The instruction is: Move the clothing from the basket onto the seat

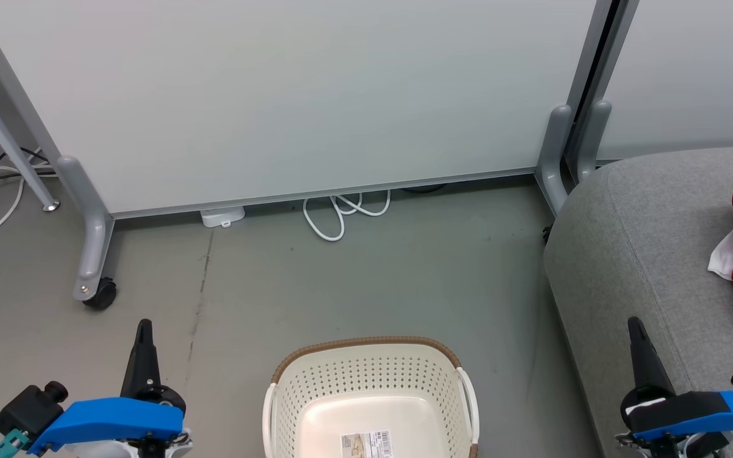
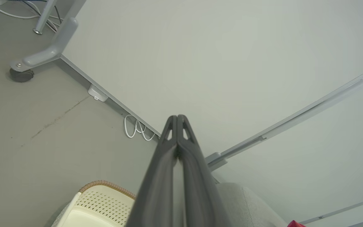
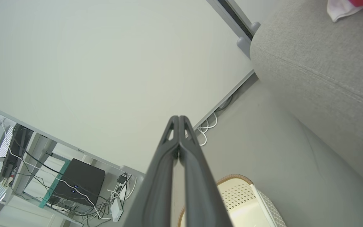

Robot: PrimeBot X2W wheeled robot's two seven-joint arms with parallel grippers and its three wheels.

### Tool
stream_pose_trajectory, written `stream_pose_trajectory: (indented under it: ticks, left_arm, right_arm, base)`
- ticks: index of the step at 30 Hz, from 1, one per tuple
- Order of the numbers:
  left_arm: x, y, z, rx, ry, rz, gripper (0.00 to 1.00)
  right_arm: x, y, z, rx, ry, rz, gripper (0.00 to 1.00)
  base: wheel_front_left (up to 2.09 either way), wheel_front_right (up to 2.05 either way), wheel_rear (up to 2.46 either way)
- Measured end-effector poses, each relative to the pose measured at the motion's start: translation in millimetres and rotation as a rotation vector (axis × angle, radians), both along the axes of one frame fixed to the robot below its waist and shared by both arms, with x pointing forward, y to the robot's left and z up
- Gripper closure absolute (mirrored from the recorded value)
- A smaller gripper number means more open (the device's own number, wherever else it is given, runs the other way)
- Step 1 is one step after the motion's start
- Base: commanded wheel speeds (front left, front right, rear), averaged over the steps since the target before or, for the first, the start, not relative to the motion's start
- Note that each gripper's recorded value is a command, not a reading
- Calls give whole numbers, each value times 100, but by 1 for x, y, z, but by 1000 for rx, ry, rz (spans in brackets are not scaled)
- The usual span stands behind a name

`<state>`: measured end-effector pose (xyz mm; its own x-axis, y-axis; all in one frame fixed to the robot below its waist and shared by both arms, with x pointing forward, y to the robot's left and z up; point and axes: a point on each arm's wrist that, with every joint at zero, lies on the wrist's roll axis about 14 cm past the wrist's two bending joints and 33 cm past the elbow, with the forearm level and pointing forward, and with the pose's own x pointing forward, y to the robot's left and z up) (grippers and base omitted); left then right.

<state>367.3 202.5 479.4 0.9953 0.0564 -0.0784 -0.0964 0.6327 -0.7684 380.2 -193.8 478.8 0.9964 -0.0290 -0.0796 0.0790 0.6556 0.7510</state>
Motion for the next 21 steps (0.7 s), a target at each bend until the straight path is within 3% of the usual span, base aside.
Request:
stream_pose_trajectory:
  ticks: [21]
  left_arm:
    - [6, 1, 5, -235, -13, 8, 100]
  right_arm:
    - [3, -2, 6, 244, -12, -15, 100]
  base:
    - [0, 0, 0]
